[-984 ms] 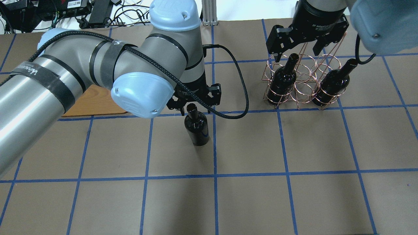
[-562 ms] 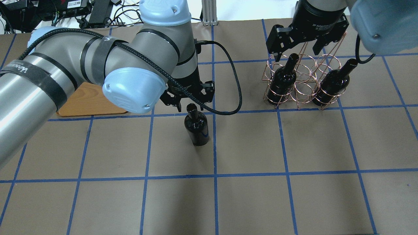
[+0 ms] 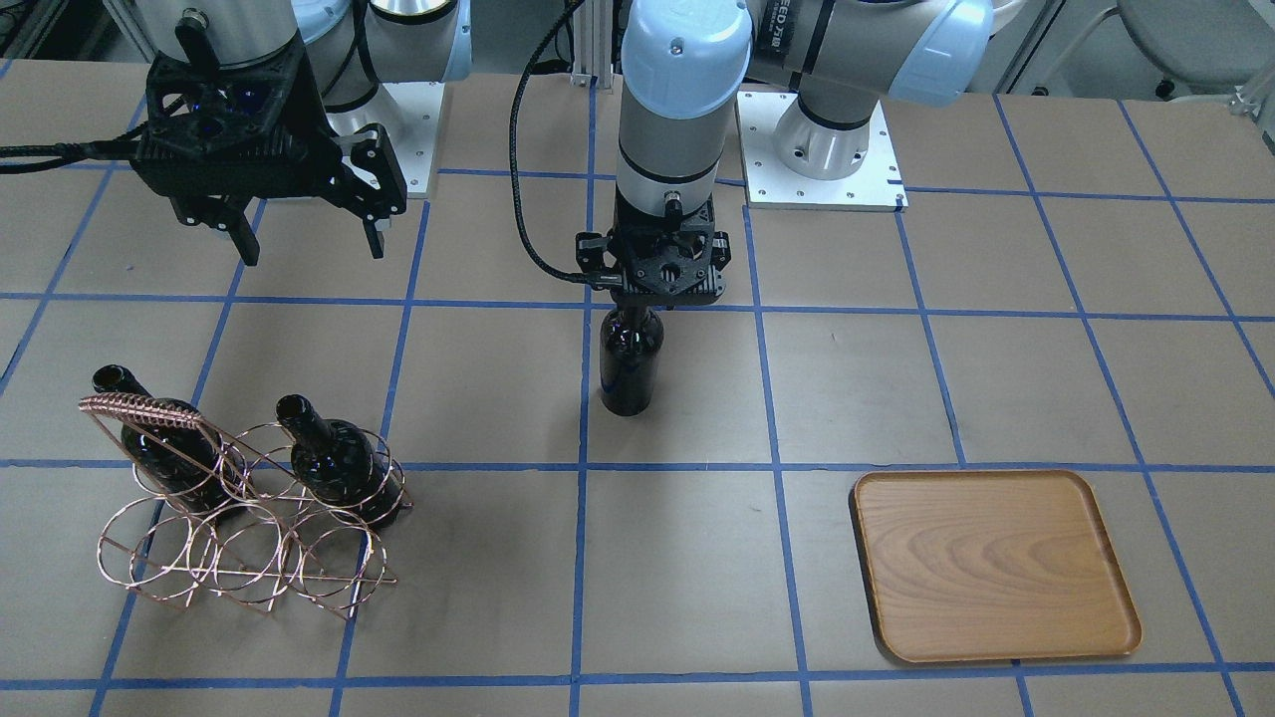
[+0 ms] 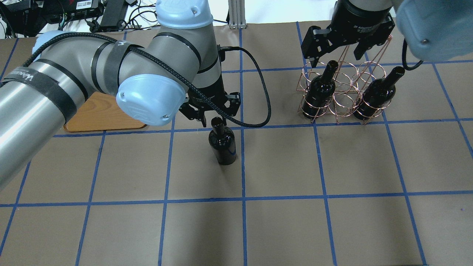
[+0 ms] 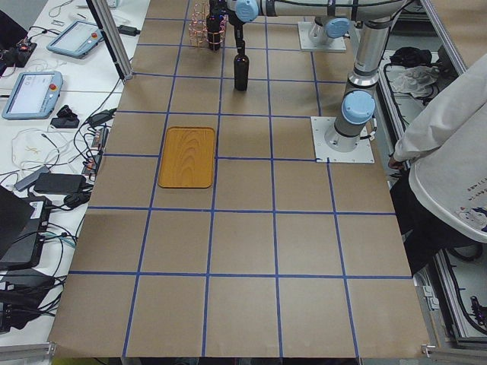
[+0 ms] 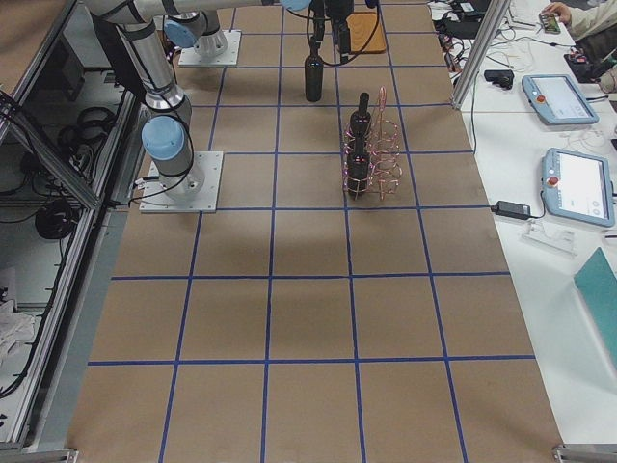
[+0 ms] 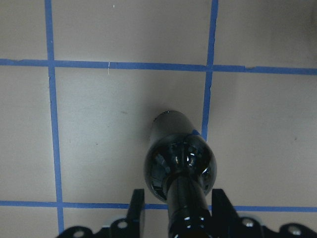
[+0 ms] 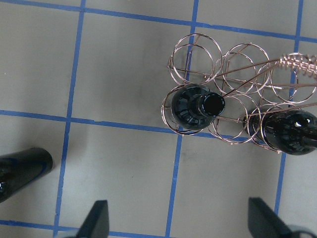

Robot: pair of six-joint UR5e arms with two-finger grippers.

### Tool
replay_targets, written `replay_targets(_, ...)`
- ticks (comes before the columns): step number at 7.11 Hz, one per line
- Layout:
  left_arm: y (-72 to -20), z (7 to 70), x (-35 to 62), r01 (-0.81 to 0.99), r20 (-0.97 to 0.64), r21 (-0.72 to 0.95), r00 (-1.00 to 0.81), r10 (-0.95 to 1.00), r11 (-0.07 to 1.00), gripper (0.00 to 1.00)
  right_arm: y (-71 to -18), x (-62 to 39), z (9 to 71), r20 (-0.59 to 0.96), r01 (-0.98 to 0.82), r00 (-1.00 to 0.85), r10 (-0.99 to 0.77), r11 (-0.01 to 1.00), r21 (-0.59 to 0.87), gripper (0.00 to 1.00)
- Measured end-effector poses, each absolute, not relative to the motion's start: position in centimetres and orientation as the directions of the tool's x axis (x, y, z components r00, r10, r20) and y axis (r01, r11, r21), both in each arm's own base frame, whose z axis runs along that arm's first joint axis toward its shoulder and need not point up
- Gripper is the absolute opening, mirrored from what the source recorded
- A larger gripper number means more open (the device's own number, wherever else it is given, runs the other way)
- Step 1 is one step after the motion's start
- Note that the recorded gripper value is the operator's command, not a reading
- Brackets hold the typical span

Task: Take wine from basket and place on tray
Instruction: 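Lower the left gripper over the standing bottle and grasp its neck, then lift the bottle with the left gripper and move it over the tray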

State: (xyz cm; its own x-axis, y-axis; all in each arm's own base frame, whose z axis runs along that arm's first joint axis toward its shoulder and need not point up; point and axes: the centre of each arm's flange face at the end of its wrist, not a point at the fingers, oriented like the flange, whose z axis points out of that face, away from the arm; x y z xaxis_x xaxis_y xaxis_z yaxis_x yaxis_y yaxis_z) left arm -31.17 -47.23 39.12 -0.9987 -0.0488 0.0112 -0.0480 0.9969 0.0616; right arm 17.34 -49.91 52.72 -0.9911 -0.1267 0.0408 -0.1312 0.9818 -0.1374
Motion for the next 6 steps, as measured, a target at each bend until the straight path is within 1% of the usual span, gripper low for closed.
replay_targets(2,-47.3,39.0,-31.2,-0.056,0.013,0.064,-0.998,-0.057,0.996,0.00,-49.9,17.3,52.7,0.041,-0.128,-0.992,-0.123,0.983,-0.135,1.00)
replay_targets(4,-47.2,39.3,-31.2,-0.061,0.016,0.060,-0.998,-0.063,0.996,0.00,-49.9,17.3,52.7,0.041,-0.128,-0.991,-0.124,0.983,-0.135,1.00)
replay_targets(6,-48.0,40.9,-29.8,-0.071,0.020,0.029,-0.997,-0.072,0.997,0.00,-49.9,17.4,52.7,0.041,-0.129,-0.991,-0.124,0.982,-0.136,1.00)
